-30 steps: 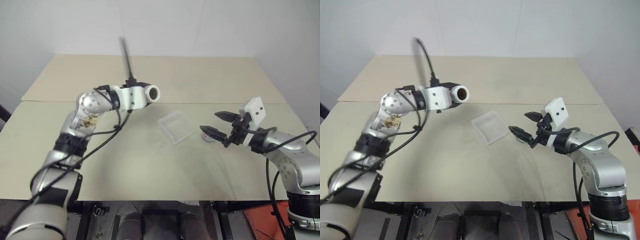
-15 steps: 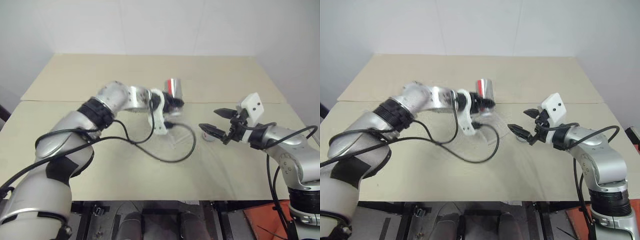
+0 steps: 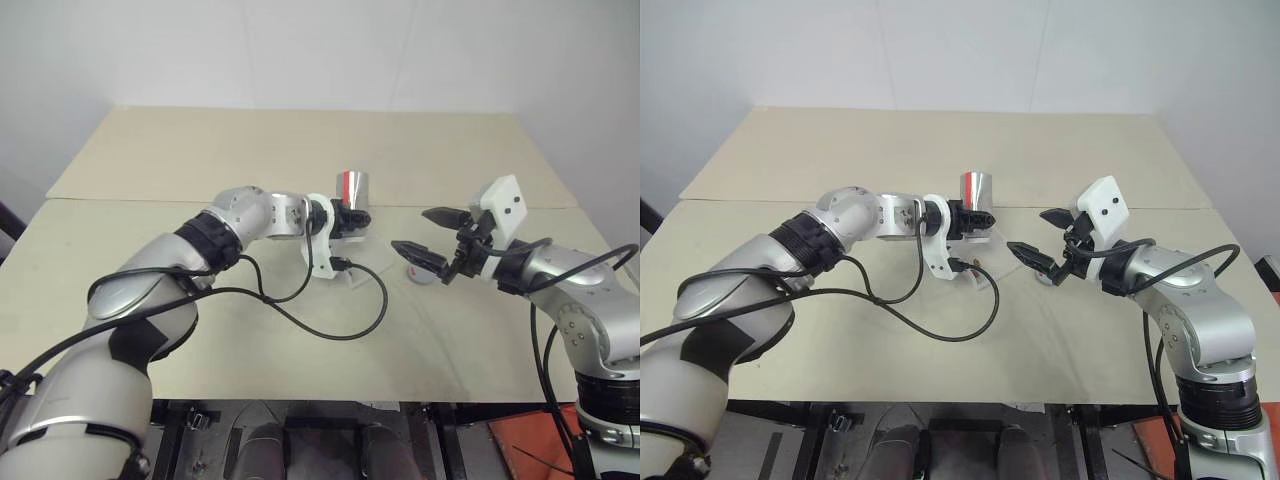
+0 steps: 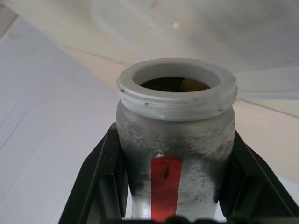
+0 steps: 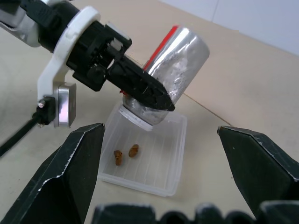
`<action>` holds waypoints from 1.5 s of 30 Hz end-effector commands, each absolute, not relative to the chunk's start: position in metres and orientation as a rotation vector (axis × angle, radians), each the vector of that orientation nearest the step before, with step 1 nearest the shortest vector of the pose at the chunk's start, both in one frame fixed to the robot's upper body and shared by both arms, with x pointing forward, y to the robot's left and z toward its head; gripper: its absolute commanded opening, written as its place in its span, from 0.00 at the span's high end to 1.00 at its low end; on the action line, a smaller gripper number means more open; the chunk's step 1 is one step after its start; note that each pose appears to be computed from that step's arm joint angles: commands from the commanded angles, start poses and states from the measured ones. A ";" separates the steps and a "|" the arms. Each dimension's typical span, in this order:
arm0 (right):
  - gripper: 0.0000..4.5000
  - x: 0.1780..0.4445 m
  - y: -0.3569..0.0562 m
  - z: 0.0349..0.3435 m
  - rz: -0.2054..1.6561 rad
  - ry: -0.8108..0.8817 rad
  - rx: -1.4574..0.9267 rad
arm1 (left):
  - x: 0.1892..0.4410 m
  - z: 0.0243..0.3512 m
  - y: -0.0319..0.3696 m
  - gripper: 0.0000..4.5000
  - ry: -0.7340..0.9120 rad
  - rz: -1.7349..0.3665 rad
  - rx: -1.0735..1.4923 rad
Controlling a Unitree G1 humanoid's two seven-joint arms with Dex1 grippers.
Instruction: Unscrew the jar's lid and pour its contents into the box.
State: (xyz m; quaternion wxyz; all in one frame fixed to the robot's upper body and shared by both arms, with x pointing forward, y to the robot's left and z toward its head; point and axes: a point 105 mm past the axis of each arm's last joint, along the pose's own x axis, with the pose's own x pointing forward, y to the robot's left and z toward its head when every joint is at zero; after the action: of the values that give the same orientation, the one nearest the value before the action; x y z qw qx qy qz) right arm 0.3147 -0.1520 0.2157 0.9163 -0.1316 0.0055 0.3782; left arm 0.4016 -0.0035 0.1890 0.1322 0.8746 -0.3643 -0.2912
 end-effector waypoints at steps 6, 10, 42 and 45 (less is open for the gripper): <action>0.00 0.307 -0.148 0.227 0.808 -0.048 -0.303 | 0.407 0.213 0.036 0.55 -0.844 -0.708 2.073; 0.00 0.302 -0.150 0.227 0.820 -0.048 -0.305 | 0.410 0.216 0.060 0.55 -0.700 -0.647 1.811; 0.00 0.272 -0.144 0.225 0.942 -0.032 -0.325 | 0.388 0.163 0.129 0.55 -0.188 -0.567 0.060; 0.00 0.271 -0.144 0.225 0.951 -0.031 -0.324 | 0.389 0.160 0.126 0.55 -0.216 -0.565 0.065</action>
State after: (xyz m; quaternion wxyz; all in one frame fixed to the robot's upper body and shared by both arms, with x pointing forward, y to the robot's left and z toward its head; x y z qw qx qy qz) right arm 0.2770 -0.1448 0.2123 0.8812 -0.1402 0.0112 0.4513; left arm 0.3876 0.1270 0.1435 0.9576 0.0262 -0.0677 -0.2788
